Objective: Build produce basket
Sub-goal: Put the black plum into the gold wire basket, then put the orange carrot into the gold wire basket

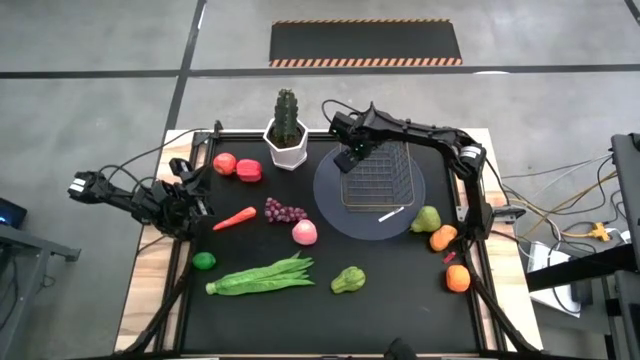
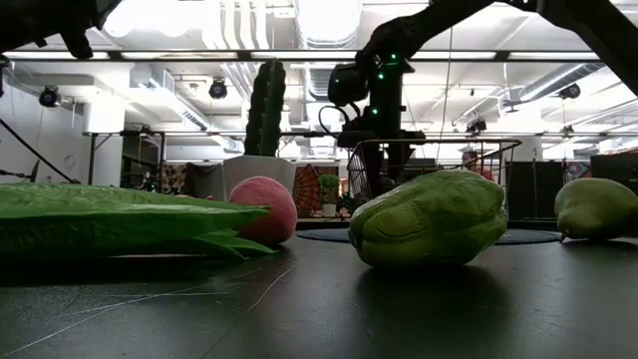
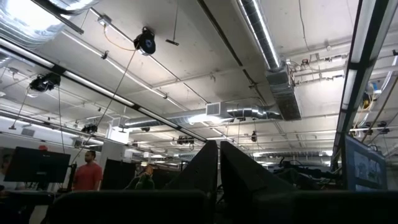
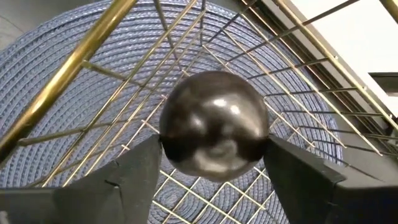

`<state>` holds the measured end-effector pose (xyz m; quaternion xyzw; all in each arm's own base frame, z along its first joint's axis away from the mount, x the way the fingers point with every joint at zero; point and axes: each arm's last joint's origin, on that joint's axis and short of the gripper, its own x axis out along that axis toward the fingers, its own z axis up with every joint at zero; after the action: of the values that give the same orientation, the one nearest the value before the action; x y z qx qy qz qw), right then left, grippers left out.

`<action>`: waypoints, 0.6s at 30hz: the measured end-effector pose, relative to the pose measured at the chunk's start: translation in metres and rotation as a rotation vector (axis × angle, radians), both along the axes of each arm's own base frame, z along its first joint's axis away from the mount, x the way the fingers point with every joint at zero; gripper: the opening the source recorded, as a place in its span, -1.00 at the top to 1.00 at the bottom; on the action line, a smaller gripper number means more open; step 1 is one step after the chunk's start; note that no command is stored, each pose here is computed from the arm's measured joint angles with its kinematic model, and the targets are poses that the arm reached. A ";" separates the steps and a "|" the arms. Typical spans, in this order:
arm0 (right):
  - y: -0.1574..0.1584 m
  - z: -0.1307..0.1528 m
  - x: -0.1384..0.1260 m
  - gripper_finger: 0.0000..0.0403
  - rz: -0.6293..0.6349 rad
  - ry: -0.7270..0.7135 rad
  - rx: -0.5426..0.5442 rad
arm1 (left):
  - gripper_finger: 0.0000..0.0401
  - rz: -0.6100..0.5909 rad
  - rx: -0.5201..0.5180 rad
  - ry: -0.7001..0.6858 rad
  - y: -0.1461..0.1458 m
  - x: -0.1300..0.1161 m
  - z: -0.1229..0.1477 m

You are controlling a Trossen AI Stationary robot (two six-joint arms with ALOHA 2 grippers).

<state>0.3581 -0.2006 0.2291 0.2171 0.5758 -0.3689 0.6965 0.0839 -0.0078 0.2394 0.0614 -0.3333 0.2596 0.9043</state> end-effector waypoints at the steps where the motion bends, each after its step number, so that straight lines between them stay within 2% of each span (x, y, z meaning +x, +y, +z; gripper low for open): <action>1: 0.000 0.000 0.000 -0.38 0.000 0.000 0.000 | 0.99 0.000 0.000 0.000 0.000 0.000 0.000; 7: 0.000 0.001 0.000 -0.52 0.029 0.008 -0.002 | 0.99 -0.011 -0.006 0.007 0.000 0.001 -0.001; 11: 0.003 0.016 -0.006 -0.54 0.055 -0.014 -0.020 | 0.99 -0.106 -0.060 0.013 -0.003 0.006 -0.005; 14: 0.014 0.039 -0.012 -0.52 0.091 -0.052 -0.052 | 0.99 -0.234 -0.062 0.037 -0.007 0.013 -0.009; 18: 0.043 0.075 -0.015 -0.47 0.185 -0.148 -0.126 | 0.99 -0.523 -0.058 0.105 -0.016 0.024 -0.019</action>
<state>0.3432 -0.1577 0.3037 0.1456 0.5162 -0.3214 0.7804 0.1076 -0.0240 0.2206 -0.0395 -0.2827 0.0230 0.9581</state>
